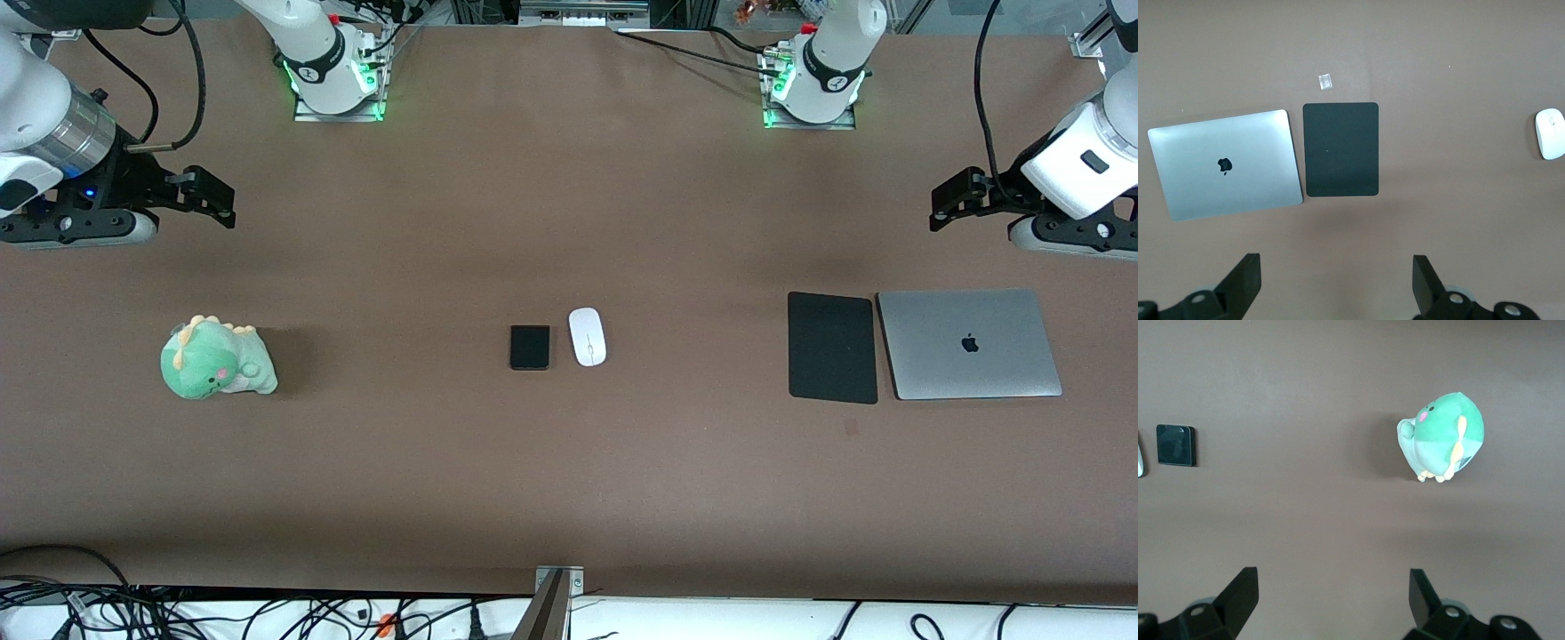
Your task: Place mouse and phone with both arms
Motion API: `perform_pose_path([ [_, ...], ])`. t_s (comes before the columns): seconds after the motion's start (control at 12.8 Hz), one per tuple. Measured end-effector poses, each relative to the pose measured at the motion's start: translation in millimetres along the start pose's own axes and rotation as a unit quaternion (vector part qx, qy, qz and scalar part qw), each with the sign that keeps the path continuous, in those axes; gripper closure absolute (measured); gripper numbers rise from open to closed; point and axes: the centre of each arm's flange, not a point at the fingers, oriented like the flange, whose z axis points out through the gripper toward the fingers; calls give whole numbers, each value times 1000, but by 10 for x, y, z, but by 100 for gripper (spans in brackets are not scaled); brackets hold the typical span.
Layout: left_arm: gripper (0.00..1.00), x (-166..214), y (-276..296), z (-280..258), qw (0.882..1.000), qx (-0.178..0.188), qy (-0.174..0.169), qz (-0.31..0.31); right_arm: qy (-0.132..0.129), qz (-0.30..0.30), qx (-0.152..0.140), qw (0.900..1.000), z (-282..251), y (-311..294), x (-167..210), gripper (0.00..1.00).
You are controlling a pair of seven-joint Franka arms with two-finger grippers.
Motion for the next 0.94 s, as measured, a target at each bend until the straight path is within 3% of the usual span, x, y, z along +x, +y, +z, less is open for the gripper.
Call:
perform_pose_path([
  [0.94, 0, -3, -51, -1, 1000, 0, 0, -5, 0, 1, 3, 1000, 1, 1, 1, 0],
])
